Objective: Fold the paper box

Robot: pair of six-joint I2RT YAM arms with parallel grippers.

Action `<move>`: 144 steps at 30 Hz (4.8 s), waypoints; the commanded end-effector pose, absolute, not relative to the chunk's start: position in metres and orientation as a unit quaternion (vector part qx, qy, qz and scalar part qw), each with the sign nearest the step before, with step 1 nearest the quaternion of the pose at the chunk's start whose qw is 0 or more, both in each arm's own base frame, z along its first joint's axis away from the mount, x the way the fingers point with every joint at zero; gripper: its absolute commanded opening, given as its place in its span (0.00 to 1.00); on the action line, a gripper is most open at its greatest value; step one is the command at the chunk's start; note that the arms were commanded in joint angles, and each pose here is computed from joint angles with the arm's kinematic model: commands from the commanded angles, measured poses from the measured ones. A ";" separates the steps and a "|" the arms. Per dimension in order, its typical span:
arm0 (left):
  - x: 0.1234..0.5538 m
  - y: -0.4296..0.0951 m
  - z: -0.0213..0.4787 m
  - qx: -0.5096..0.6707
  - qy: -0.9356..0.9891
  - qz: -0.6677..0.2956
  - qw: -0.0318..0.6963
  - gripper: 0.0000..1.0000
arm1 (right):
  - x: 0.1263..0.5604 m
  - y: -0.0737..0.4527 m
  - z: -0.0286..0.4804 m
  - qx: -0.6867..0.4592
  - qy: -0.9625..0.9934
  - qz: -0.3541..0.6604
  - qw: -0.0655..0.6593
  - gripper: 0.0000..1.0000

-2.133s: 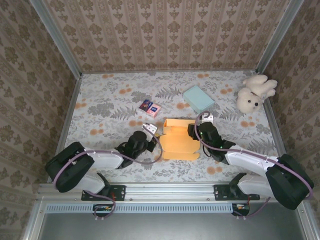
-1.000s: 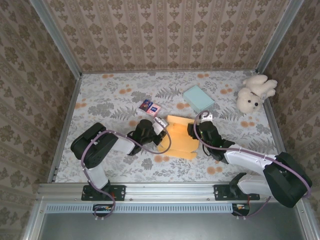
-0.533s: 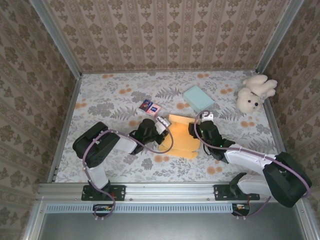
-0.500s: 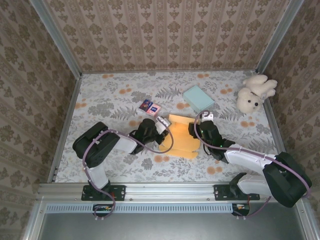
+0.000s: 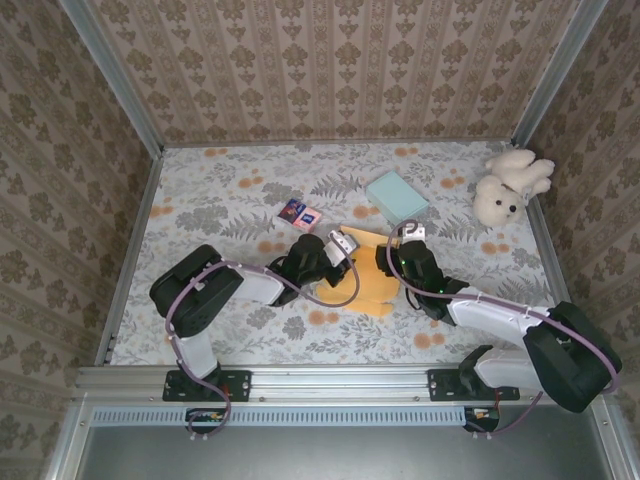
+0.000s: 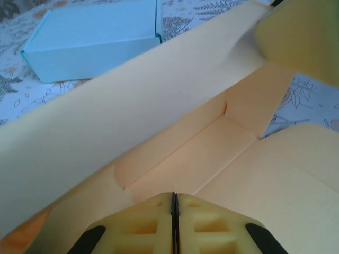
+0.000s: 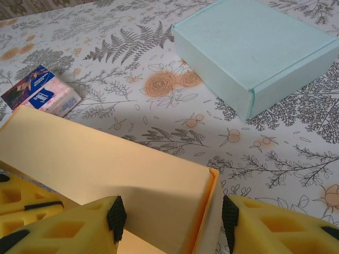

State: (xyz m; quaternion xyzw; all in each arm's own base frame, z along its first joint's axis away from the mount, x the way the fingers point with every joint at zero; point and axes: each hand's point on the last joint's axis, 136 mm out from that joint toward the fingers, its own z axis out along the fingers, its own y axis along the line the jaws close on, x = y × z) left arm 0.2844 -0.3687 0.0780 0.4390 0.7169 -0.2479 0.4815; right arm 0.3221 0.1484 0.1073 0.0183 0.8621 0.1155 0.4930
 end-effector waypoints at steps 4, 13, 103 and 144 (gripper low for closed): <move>0.293 -0.368 0.076 0.431 0.722 -0.236 0.487 0.07 | 0.312 0.145 0.079 -0.006 0.889 0.097 0.448 0.54; 0.312 -0.371 0.077 0.391 0.738 -0.201 0.512 0.00 | 0.312 0.147 0.077 -0.006 0.889 0.101 0.446 0.54; 0.373 -0.347 0.080 0.195 0.785 0.010 0.588 0.01 | 0.311 0.152 0.067 0.041 0.888 0.150 0.434 0.51; 0.172 -0.263 0.304 0.795 0.387 0.198 0.424 0.00 | 0.198 0.076 0.235 0.044 0.793 0.216 0.569 0.60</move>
